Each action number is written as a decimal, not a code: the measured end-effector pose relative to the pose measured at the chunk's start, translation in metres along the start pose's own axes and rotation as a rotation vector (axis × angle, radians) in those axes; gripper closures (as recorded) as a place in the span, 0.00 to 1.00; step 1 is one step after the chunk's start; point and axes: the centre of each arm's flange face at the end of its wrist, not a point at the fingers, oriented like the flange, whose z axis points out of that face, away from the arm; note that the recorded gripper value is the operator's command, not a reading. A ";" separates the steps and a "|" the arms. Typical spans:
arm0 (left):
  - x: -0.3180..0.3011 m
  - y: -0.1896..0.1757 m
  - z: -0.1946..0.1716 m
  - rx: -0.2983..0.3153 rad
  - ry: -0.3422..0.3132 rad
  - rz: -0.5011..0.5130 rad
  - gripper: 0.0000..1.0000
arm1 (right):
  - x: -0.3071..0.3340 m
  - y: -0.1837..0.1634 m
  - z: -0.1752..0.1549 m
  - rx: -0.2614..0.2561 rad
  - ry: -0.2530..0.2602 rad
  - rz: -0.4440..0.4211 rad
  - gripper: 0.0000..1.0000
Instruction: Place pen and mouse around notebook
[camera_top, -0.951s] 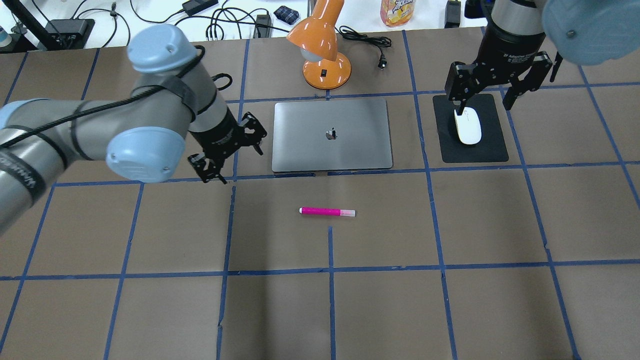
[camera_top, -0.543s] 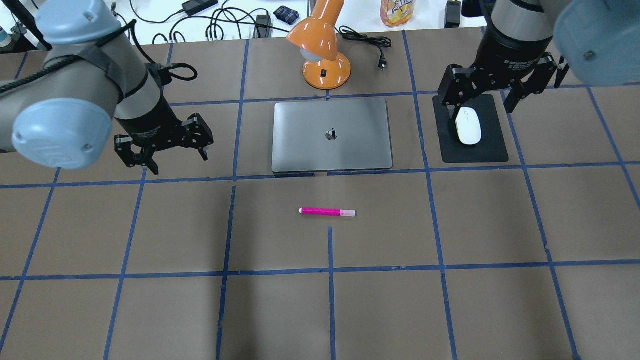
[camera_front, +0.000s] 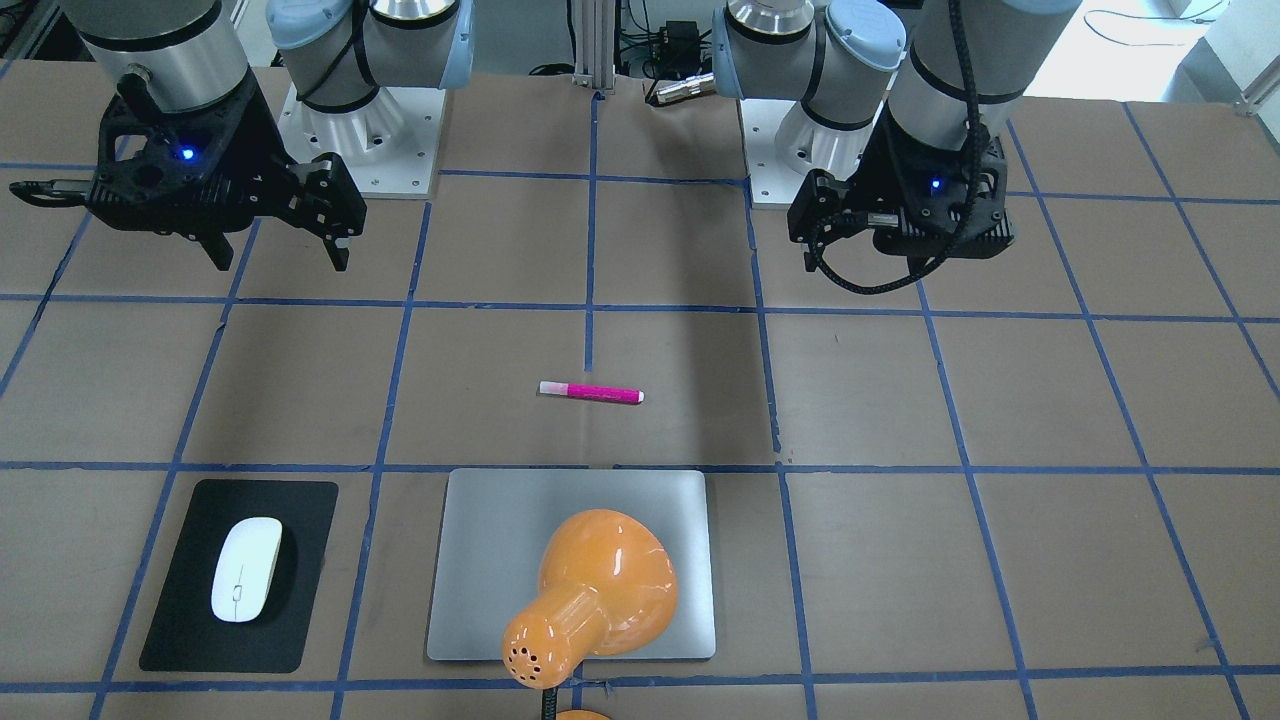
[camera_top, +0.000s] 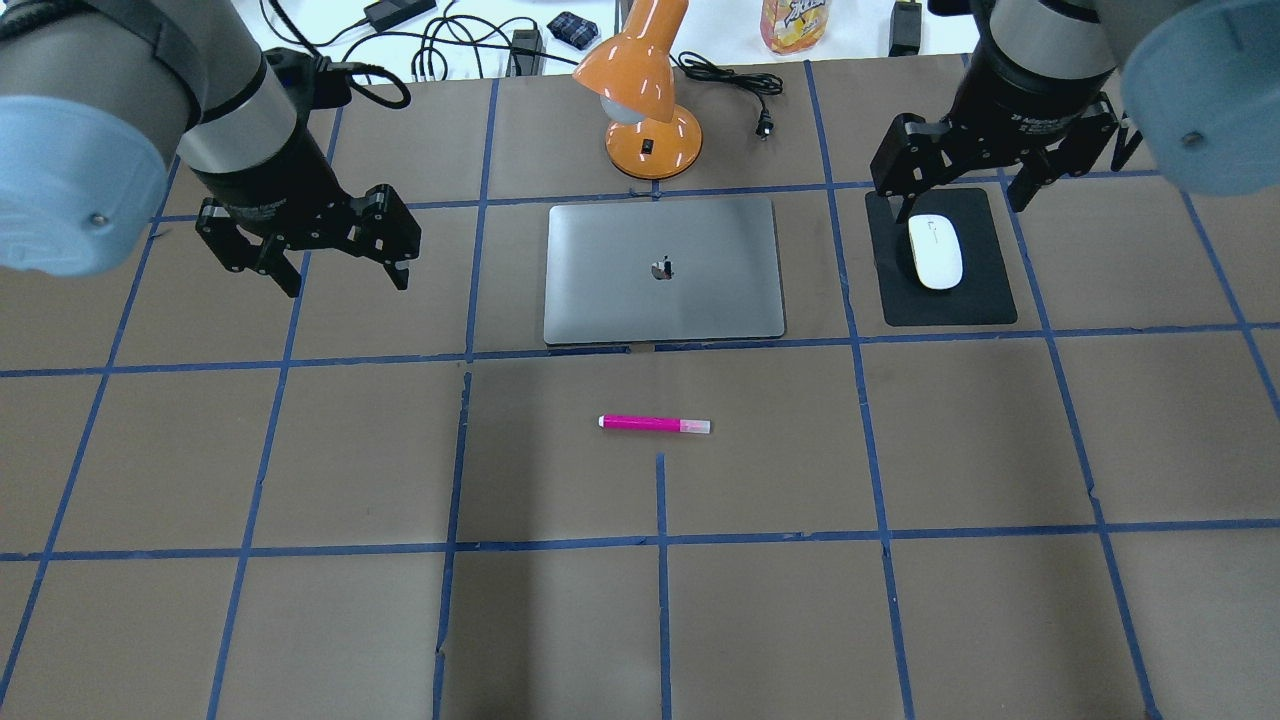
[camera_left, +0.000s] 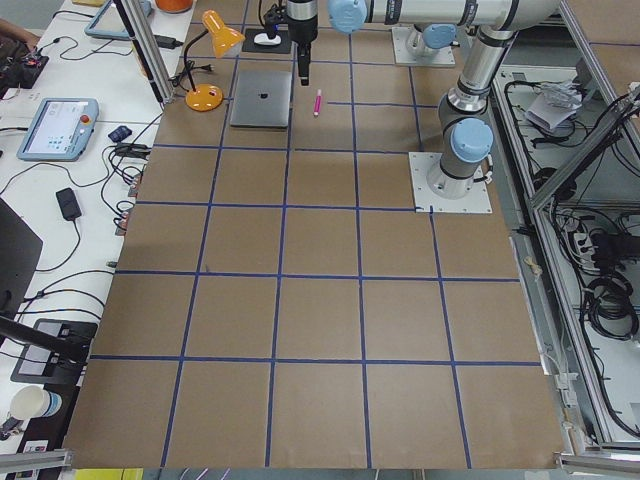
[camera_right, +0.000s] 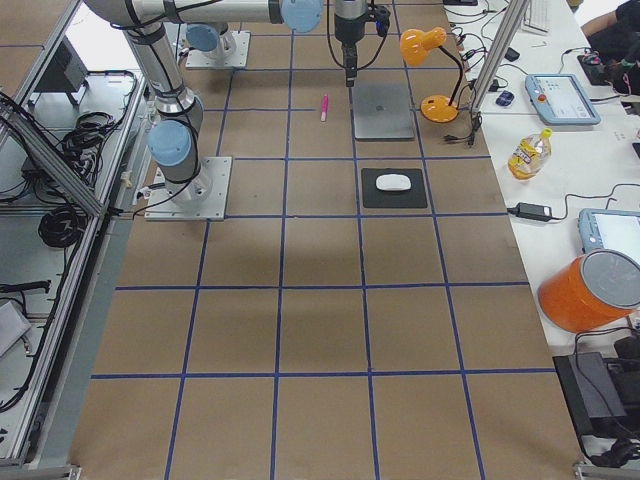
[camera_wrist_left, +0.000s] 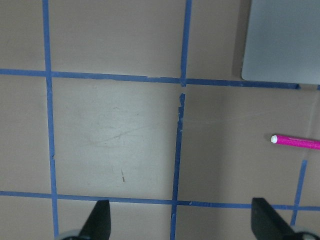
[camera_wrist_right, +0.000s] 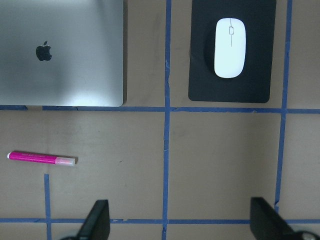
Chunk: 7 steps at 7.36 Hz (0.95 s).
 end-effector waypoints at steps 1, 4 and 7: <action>0.000 0.001 -0.004 0.001 -0.005 0.068 0.00 | 0.000 0.004 -0.001 -0.031 -0.004 0.010 0.00; -0.002 -0.005 -0.003 -0.011 -0.006 0.094 0.00 | 0.004 0.005 -0.006 -0.047 -0.006 0.023 0.00; -0.031 -0.012 -0.003 -0.018 0.013 -0.011 0.00 | 0.005 0.002 -0.008 -0.043 -0.005 0.027 0.00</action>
